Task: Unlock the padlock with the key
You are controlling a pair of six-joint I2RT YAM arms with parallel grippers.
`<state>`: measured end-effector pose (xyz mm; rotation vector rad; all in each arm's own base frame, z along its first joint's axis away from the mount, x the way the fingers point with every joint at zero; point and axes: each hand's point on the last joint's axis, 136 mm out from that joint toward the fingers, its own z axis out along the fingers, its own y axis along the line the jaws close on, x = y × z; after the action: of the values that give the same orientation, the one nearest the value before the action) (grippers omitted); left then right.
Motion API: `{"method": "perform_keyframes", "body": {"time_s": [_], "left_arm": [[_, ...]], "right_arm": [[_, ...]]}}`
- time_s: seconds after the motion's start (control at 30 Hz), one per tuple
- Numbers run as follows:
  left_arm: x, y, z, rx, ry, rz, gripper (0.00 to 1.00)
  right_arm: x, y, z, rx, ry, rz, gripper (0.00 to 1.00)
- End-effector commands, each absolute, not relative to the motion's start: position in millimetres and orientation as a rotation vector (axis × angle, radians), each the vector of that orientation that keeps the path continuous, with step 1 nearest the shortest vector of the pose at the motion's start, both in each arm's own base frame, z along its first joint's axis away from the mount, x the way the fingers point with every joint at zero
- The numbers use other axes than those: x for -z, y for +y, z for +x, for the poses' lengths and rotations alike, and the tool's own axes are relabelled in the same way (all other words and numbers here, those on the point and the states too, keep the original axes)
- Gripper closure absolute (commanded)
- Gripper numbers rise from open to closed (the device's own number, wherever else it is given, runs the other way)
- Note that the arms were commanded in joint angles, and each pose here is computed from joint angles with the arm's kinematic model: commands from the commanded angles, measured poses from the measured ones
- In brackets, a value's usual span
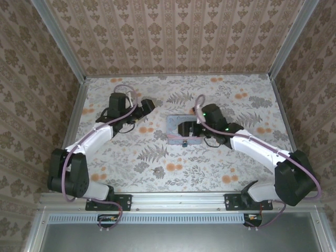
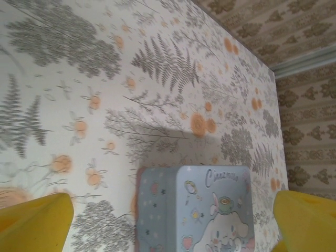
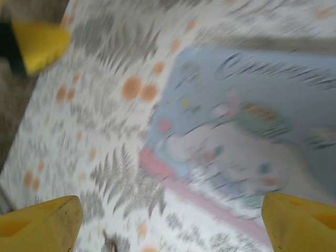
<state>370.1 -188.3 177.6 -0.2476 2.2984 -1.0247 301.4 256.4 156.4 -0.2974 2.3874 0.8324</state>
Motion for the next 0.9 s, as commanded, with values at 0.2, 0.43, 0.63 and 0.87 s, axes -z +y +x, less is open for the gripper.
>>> {"method": "perform_keyframes", "body": {"time_s": [0.2, 0.43, 0.63, 0.87], "left_arm": [[-173.9, -123.5, 361.7, 0.949, 2.291, -0.444, 0.00], [-172.6, -100.4, 359.3, 0.965, 2.262, -0.544, 0.00], [-175.6, -90.4, 360.0, 0.977, 2.241, -0.573, 0.00], [-179.2, -81.0, 361.2, 0.974, 2.219, -0.594, 0.00]], "right_arm": [[-110.9, 342.3, 227.7, -0.663, 2.452, -1.004, 0.18], [-79.4, 370.4, 196.8, -0.600, 2.434, -1.326, 0.28], [-55.4, 379.0, 188.8, -0.458, 2.424, -1.484, 0.31], [-36.1, 386.8, 183.4, -0.377, 2.440, -1.568, 0.41]]}}
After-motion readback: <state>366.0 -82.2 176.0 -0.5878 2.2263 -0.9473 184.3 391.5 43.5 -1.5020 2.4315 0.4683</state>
